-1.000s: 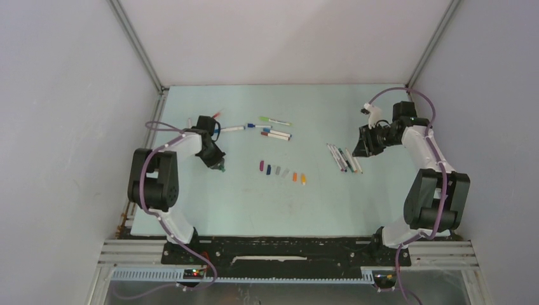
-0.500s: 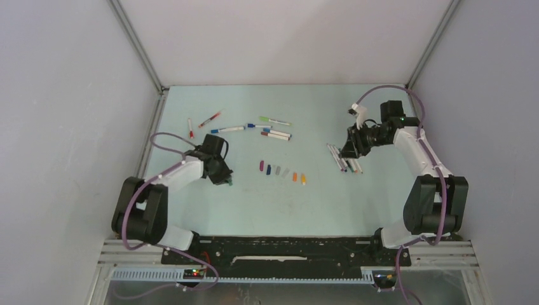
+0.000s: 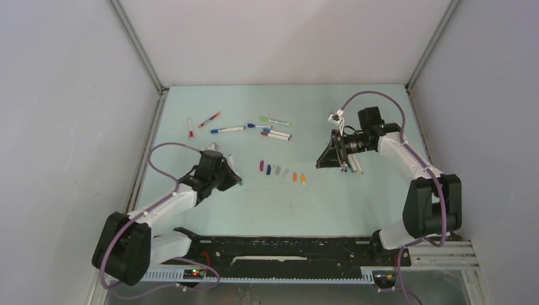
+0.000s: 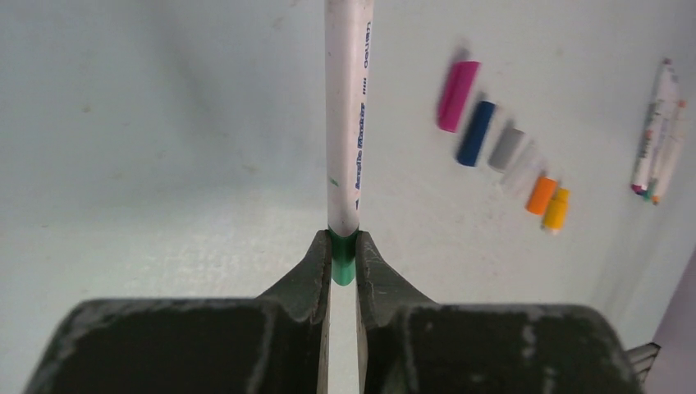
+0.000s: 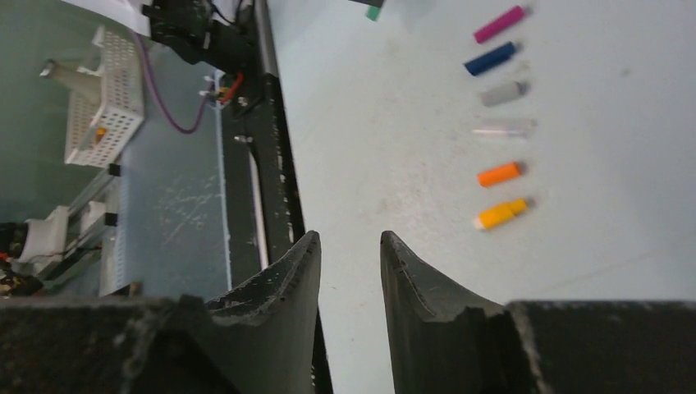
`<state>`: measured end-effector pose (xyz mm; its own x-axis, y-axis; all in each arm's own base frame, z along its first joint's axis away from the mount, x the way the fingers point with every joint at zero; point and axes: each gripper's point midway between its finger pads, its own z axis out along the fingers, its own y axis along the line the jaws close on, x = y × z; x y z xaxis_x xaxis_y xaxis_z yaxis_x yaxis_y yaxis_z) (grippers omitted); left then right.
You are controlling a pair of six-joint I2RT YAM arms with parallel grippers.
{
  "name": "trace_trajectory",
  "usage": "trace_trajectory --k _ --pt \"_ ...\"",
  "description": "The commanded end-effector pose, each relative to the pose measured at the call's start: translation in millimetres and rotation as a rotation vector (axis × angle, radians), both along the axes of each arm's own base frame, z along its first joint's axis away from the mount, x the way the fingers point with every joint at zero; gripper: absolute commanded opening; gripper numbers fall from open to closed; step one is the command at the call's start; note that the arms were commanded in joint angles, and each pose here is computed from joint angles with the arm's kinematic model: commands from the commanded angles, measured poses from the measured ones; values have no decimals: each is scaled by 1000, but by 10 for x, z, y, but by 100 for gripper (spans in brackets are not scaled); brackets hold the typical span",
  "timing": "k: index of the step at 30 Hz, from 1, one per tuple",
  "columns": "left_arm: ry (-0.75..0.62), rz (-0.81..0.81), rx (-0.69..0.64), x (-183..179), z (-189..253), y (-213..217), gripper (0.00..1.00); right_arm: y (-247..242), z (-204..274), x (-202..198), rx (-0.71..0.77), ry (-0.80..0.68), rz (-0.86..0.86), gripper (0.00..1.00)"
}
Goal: Open the pen caps
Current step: Pick up the pen from the center of the board.
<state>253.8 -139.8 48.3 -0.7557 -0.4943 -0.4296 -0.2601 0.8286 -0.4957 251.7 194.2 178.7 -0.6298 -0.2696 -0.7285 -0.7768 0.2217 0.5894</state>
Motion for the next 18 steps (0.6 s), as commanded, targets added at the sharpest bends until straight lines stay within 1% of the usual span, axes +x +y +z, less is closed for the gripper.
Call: trace_trajectory --k 1,5,8,11,13,18 --pt "-198 -103 -91 104 328 -287 0 185 164 -65 164 19 66 36" --pt "-342 -205 -114 87 568 -532 0 326 106 -126 185 37 93 38" --pt "-409 -282 -138 37 702 -731 0 439 51 -168 181 45 103 39" --pt "-447 -348 -168 1 818 -949 0 519 11 -154 176 64 88 41" --pt "-466 -399 -189 -28 895 -1127 0 544 15 -121 186 106 58 43" --pt "-478 -520 -220 -122 1031 -1622 0 581 50 -31 216 123 -2 51"
